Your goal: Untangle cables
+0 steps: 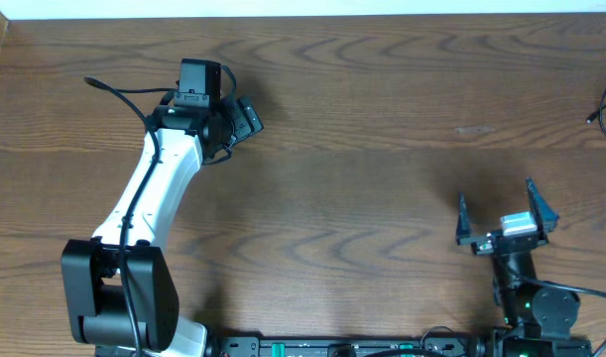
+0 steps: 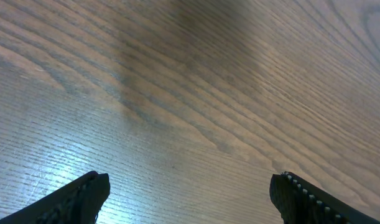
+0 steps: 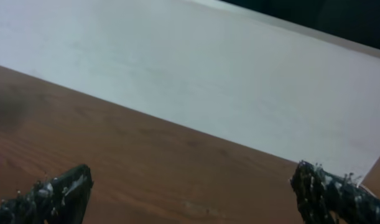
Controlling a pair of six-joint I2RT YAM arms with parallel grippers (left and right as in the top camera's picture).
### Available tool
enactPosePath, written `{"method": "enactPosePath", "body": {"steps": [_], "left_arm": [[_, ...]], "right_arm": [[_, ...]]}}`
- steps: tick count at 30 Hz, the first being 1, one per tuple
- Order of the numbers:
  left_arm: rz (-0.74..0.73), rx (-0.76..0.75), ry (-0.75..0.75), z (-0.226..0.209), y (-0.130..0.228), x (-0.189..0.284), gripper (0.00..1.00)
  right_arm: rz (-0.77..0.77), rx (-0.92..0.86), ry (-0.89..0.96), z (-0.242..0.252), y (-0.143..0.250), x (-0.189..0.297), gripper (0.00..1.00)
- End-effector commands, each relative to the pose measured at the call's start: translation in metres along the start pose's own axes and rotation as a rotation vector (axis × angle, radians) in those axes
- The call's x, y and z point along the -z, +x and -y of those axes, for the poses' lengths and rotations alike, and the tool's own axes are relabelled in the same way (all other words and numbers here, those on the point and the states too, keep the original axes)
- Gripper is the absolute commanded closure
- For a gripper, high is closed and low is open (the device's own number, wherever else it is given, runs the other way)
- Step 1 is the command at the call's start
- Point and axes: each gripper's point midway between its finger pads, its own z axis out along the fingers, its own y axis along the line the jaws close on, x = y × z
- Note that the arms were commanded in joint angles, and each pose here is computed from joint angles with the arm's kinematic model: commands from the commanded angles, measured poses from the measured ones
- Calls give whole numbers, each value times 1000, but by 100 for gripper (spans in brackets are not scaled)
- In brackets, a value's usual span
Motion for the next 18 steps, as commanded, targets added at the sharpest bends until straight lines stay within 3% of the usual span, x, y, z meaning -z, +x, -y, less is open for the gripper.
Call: {"method": "enactPosePath", "body": {"steps": [1,8,18], "left_arm": [[4,-15,-6,-1,-2,0,12],[4,-15,-6,-1,-2,0,12],[4,-15,-6,-1,-2,0,12]], "right_arm": [[-13,-5,-7,-4,8,3,1],[-155,-45,-32,-11,43,6,1],[-155,-61,-23,-10,42,6,1]]}}
